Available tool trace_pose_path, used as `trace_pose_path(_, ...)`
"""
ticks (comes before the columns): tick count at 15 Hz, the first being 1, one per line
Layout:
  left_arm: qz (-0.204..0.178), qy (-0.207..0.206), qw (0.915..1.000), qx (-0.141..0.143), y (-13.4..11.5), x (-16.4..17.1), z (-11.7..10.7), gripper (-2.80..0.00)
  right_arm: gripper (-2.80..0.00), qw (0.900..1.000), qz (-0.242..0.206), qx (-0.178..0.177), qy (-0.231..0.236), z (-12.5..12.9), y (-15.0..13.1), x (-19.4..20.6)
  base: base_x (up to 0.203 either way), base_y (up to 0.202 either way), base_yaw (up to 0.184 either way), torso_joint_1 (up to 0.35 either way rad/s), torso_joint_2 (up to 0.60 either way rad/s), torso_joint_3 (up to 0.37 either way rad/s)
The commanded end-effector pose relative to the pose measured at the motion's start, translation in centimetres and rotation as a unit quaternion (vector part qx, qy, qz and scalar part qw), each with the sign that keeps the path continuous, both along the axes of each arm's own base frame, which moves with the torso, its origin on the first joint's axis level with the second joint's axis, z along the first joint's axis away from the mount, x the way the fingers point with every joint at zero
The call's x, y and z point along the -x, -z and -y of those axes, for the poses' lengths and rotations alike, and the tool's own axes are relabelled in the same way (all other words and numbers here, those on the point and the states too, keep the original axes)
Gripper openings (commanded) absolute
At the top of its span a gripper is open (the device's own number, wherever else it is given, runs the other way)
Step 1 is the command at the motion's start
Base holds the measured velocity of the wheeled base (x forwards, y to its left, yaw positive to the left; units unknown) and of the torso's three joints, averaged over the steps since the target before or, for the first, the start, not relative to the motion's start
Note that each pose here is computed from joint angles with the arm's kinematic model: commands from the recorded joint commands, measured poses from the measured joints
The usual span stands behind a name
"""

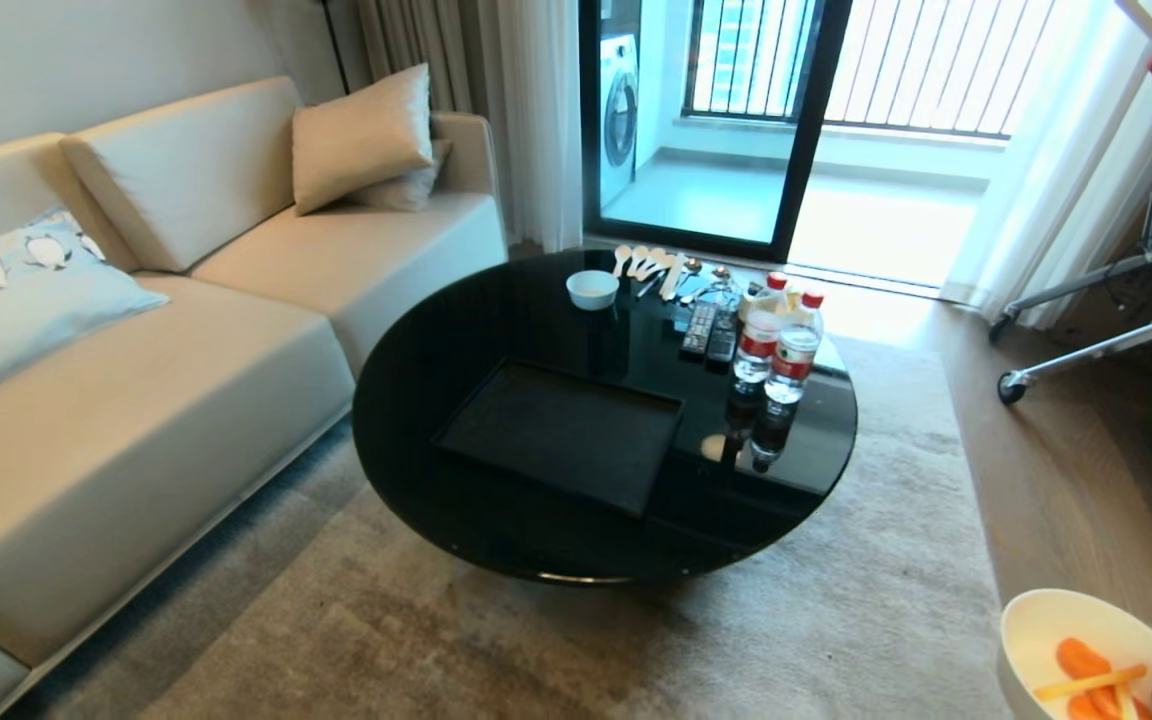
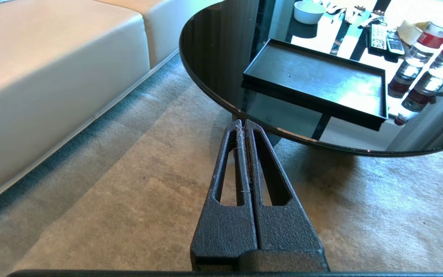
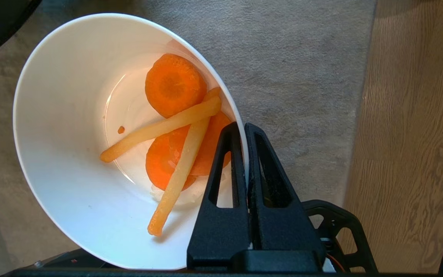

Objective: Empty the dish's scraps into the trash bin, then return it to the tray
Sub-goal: Move the bowl over the trash can

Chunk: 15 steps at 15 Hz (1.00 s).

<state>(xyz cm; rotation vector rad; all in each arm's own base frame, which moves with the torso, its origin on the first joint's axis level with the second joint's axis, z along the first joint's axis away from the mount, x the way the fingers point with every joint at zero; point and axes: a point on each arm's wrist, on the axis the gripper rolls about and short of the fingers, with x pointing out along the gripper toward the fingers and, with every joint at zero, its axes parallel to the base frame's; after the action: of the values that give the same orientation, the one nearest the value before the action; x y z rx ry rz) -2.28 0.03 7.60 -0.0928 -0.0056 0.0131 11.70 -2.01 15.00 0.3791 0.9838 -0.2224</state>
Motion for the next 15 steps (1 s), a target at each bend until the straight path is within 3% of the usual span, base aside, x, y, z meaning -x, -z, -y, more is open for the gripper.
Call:
trace_pose_path(1, 0.001, 0.000, 1.0000, 0.000, -0.01, 0.00, 0.00, -2.80, -2.80, 1.000, 0.005, 0.001, 0.000, -0.07, -0.09, 0.29, -0.053, 0.000, -0.001, -0.017, 0.00, 0.007)
trace_pose_path(15, 0.001, 0.000, 1.0000, 0.000, -0.01, 0.00, 0.00, -2.80, -2.80, 1.000, 0.021, 0.011, -0.010, -0.06, -0.50, 0.55, 0.000, 0.000, 0.000, 0.000, 0.00, 0.000)
